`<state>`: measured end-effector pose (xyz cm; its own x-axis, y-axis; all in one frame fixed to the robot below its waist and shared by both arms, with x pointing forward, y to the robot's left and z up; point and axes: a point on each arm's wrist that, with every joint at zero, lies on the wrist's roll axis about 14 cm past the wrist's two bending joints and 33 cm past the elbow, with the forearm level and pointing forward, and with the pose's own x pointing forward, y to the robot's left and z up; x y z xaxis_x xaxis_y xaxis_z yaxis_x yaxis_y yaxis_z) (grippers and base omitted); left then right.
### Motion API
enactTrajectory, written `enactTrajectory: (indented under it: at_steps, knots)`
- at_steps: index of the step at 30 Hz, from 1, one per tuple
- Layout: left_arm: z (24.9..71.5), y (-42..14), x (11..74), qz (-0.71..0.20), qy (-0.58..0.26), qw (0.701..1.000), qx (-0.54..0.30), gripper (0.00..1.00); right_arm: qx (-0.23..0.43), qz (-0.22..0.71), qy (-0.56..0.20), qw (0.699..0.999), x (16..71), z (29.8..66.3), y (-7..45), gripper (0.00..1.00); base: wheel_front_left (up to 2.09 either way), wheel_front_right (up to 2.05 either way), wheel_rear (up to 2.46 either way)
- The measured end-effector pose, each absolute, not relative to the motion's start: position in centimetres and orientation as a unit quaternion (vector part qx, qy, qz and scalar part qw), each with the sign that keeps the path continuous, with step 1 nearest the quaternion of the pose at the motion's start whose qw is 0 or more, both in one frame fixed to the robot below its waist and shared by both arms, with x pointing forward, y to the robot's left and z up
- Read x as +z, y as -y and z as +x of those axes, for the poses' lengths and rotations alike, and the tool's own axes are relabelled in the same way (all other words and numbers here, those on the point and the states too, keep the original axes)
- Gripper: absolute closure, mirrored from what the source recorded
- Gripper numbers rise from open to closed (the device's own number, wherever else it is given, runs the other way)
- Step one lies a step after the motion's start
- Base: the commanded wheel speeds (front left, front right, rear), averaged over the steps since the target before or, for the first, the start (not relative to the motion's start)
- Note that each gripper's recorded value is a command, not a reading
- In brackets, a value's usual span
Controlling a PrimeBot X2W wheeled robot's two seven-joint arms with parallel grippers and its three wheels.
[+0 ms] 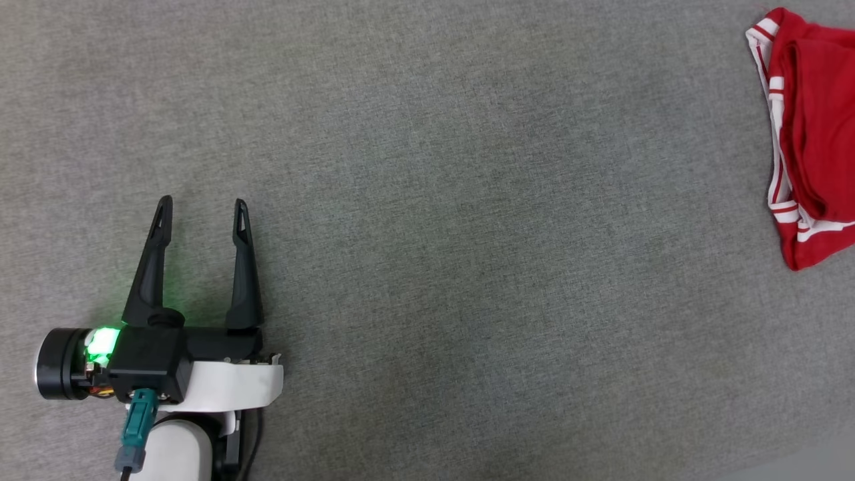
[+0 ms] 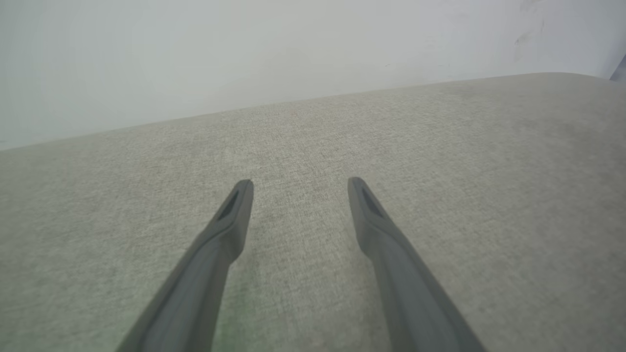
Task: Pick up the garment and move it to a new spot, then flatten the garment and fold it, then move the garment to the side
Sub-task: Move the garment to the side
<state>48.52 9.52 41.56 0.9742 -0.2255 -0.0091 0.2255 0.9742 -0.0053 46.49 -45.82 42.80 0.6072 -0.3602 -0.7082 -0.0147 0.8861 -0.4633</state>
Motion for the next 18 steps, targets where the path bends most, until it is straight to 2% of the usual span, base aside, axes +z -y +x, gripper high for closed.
enactTrajectory:
  at_steps: [1,2,3,4,9,14,18]
  knots:
    - [48.6,-9.5,41.6,-0.002,-0.003,0.994,-0.113,0.0,-0.1,-0.209,-0.426,0.875,42.5,46.7,45.5,1.0,0.0,0.0,0.0]
    - [48.6,-9.6,41.8,-0.002,-0.002,0.994,-0.112,0.0,-0.1,-0.207,-0.423,0.877,42.3,46.9,45.3,0.89,0.0,0.0,0.0]
    - [48.5,-9.6,42.0,-0.002,-0.001,0.994,-0.11,0.0,-0.102,-0.209,-0.42,0.877,42.3,46.9,45.3,0.3,0.0,0.0,0.0]
    - [48.5,-9.6,42.2,-0.002,0.001,0.994,-0.109,0.0,-0.105,-0.212,-0.417,0.878,42.5,46.8,45.5,0.0,0.0,0.0,0.0]
    - [46.8,-10.3,44.5,-0.005,0.011,0.996,-0.09,0.0,-0.101,-0.266,-0.311,0.907,48.0,48.8,45.3,0.0,0.0,0.0,0.0]
    - [45.2,-11.2,46.5,-0.006,0.024,0.997,-0.072,0.0,-0.069,-0.286,-0.146,0.945,54.6,51.6,41.8,0.0,0.0,0.0,0.0]
    - [43.8,-12.0,47.9,-0.001,0.033,0.998,-0.059,0.0,-0.04,-0.276,-0.007,0.96,59.5,53.0,37.6,0.0,0.0,0.0,0.0]
